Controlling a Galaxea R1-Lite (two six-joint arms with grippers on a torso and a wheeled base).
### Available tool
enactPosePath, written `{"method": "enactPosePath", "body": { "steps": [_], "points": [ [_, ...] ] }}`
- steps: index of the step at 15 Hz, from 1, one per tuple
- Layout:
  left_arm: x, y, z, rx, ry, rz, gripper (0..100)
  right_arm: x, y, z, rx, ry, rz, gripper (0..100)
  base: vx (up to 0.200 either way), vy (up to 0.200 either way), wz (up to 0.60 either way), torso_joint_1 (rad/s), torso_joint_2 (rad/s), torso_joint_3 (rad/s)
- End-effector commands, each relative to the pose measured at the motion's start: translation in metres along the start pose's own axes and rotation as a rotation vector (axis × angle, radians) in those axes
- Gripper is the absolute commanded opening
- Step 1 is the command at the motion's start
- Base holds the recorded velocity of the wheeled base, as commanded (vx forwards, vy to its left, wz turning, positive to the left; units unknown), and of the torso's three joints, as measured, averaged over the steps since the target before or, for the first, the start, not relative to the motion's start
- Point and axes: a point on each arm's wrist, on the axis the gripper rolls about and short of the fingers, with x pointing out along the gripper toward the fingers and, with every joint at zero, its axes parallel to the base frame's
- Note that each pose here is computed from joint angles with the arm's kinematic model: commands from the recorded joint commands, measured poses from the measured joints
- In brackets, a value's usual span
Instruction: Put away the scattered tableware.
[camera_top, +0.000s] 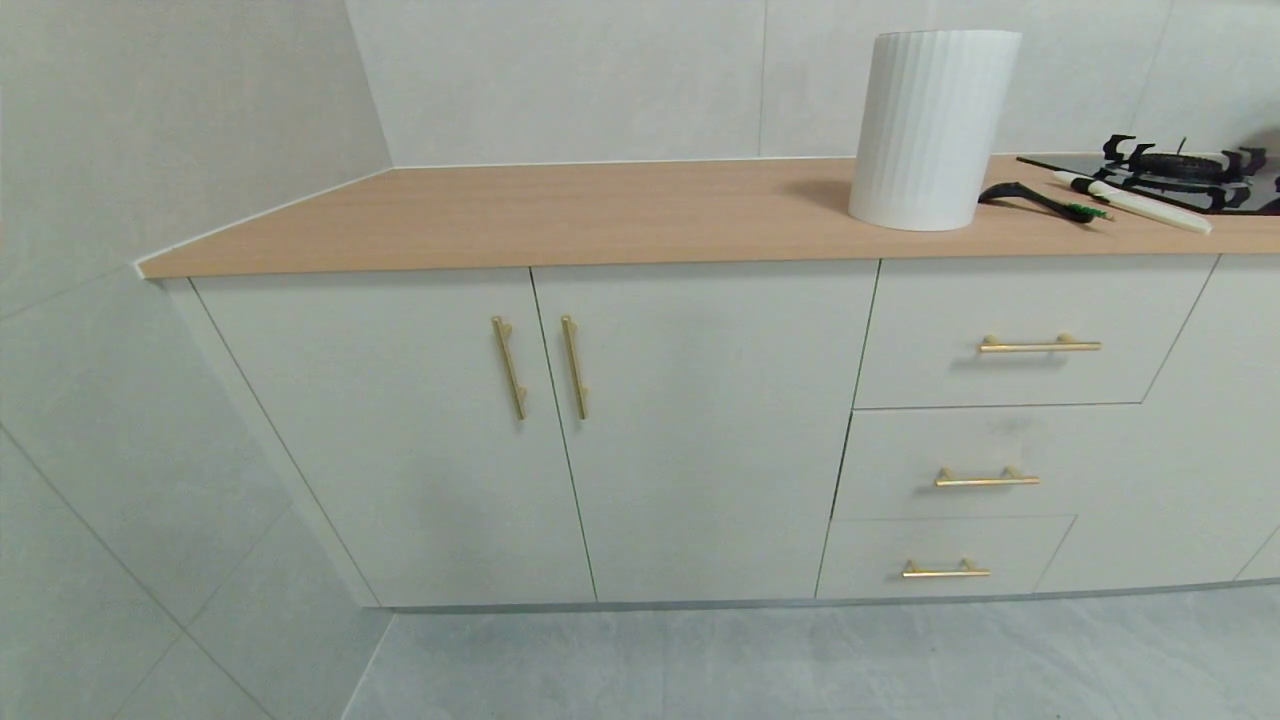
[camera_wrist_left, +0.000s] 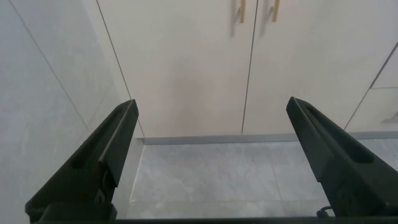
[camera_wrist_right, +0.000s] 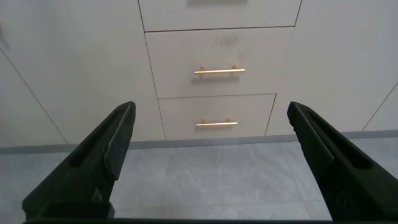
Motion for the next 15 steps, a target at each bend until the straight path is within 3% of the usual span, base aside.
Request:
{"method": "enactPosePath", "body": {
  "steps": [1,11,15],
  "points": [
    [0.0000,0.0000,0.0000,-0.001,0.000,0.001,100,0.0000,0.0000,0.0004,0.000,0.000,0.000,100,0.000,-0.200,0.00,-0.002,0.00,0.007],
    [0.0000,0.0000,0.0000,-0.004,0.000,0.001,100,0.0001,0.0000,0.0000,0.000,0.002,0.000,100,0.000,-0.200,0.00,0.003,0.00,0.003],
    [0.0000,0.0000,0.0000,-0.005,0.000,0.001,100,0.0001,0.0000,0.0000,0.000,0.002,0.000,100,0.000,0.000,0.00,0.000,0.00,0.000]
  ]
}}
